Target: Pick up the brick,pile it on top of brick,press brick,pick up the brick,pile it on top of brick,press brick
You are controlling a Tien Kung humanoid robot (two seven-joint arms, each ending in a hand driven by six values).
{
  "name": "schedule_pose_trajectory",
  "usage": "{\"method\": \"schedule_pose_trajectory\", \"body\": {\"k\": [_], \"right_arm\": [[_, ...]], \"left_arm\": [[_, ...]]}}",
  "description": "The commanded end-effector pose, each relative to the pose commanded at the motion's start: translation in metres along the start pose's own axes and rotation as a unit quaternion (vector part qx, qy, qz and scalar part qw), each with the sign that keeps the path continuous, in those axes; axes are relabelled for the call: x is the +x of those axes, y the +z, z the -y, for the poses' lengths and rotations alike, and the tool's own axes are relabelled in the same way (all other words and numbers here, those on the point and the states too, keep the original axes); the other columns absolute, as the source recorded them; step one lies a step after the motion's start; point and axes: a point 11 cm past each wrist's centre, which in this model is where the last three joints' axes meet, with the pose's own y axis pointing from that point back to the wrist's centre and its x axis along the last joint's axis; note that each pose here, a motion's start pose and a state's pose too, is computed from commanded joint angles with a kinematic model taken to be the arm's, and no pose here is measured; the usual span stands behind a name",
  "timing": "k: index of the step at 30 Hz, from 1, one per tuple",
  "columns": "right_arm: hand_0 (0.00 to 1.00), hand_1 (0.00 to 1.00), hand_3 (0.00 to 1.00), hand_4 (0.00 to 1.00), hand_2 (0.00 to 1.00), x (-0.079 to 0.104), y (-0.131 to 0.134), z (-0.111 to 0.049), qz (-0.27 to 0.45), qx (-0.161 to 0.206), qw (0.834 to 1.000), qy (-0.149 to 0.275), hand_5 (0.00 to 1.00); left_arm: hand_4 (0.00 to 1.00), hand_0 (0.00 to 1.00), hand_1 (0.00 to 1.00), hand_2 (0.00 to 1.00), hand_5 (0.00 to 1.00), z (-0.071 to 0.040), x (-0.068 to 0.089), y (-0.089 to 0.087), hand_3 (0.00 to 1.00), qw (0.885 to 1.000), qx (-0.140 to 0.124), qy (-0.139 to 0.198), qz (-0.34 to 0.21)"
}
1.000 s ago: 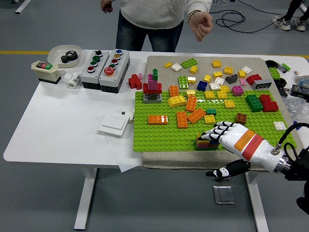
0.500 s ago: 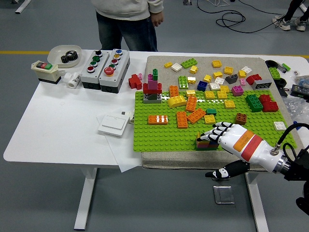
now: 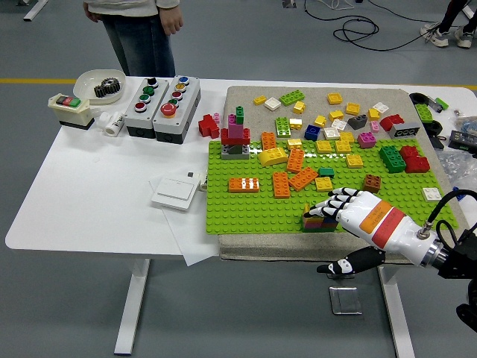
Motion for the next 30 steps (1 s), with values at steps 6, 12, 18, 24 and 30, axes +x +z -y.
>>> {"method": "schedule_pose_trajectory", "body": {"k": [6,12,18,24,30], "right_arm": [[0.829,0.743,0.809,0.998,0.782,-0.0017,-0.0010,0.0001,0.002,0.001,1.000,-0.002,0.755],[0.830,0.743,0.810,0.998,0.782,-0.0027,-0.0017,0.0003,0.003,0.002,1.000,-0.004,0.755],[0.830,0.743,0.810,0.998,0.782,-0.0026,-0.0026,0.0015,0.003,0.003,1.000,-0.003,0.755],[0.831,0.744,0.810,0.998,0.783,-0.0024,-0.0028,0.0028,0.003,0.004,1.000,-0.003,0.755],[0.832,0.744,0.811,0.998,0.784,-0.0017,-0.0039,0.0046,0.002,0.005,1.000,-0.003,0.755]], "left_arm": [[0.687,0.679,0.724,0.737,0.663,0.0001,-0.0003,-0.0008,0.595,1.000,0.001,0.000,0.001],[0.688,0.680,0.725,0.737,0.662,0.0002,-0.0006,-0.0016,0.596,1.000,0.002,0.000,0.003],[0.688,0.680,0.724,0.737,0.662,0.0002,-0.0004,-0.0018,0.596,1.000,0.002,0.000,0.003],[0.688,0.680,0.723,0.736,0.662,0.0002,0.0000,-0.0012,0.596,1.000,0.001,0.000,0.002],[0.688,0.680,0.723,0.736,0.662,0.0001,0.0002,-0.0007,0.596,1.000,0.001,0.000,0.001]]}}
